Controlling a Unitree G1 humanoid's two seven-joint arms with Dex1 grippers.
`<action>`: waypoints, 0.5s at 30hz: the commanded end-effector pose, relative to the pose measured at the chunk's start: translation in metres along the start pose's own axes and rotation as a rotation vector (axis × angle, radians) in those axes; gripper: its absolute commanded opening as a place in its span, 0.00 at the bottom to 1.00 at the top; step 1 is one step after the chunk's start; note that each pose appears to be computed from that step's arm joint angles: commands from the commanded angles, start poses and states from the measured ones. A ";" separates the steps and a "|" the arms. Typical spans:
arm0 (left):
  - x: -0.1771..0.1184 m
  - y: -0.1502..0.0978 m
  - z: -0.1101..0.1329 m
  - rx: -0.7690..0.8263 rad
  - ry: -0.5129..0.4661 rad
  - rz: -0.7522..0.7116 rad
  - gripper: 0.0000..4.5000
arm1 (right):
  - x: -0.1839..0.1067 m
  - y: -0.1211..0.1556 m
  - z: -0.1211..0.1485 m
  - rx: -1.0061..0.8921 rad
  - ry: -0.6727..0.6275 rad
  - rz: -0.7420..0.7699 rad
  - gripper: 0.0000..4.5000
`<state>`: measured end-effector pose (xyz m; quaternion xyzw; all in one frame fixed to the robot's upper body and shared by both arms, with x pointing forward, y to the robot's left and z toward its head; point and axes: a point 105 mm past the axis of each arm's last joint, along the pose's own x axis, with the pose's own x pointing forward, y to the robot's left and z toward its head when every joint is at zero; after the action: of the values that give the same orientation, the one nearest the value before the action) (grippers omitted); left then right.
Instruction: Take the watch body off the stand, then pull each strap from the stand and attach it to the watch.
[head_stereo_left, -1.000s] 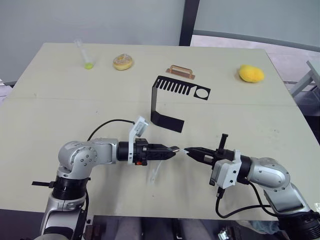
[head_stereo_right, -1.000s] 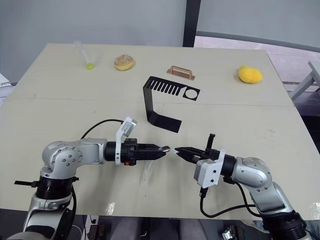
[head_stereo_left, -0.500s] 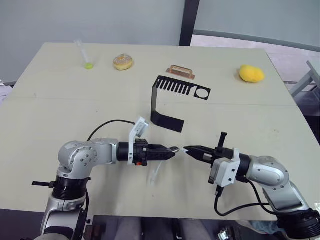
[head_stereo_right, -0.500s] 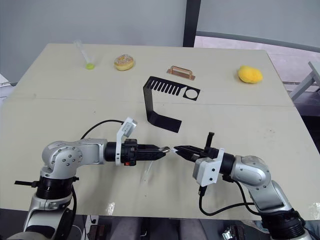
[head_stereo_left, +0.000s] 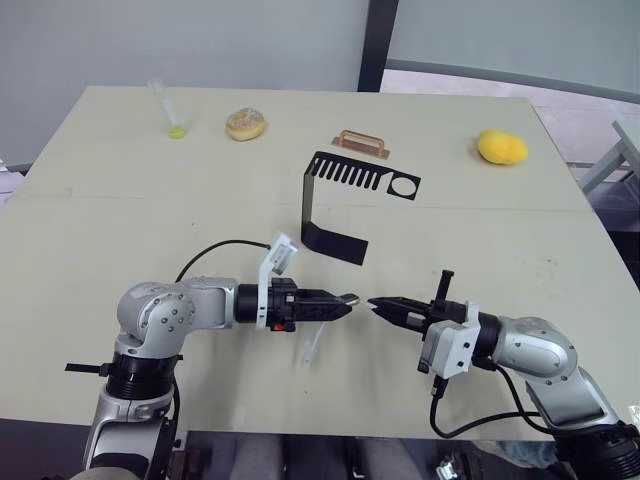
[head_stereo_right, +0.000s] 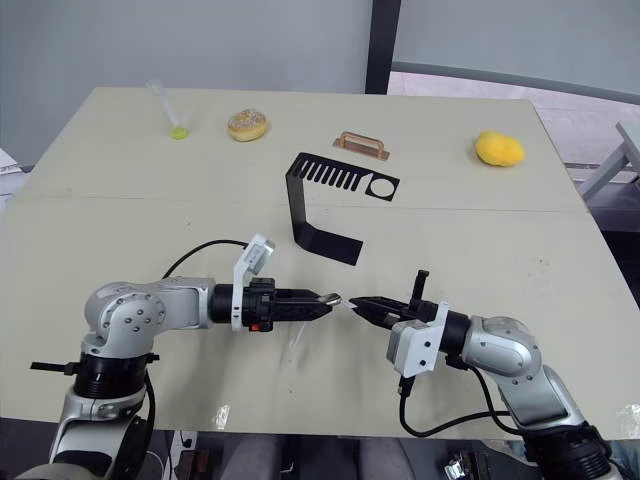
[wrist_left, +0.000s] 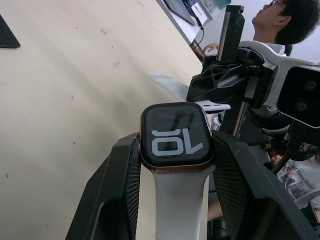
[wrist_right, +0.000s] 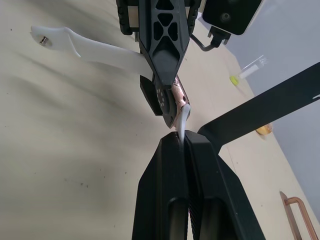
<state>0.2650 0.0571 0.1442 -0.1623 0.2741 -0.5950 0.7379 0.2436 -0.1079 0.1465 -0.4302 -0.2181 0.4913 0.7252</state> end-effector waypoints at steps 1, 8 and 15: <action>0.005 -0.017 0.005 0.046 -0.002 -0.077 0.35 | 0.001 -0.004 0.008 -0.028 -0.032 -0.015 0.00; 0.006 -0.018 0.004 0.047 0.009 -0.077 0.35 | 0.004 -0.006 0.009 -0.036 -0.038 -0.027 0.00; 0.007 -0.017 0.005 0.048 0.012 -0.072 0.35 | 0.007 -0.005 0.010 -0.034 -0.045 -0.024 0.00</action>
<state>0.2647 0.0569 0.1442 -0.1608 0.2772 -0.5950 0.7370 0.2449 -0.1060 0.1473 -0.4360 -0.2204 0.4907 0.7215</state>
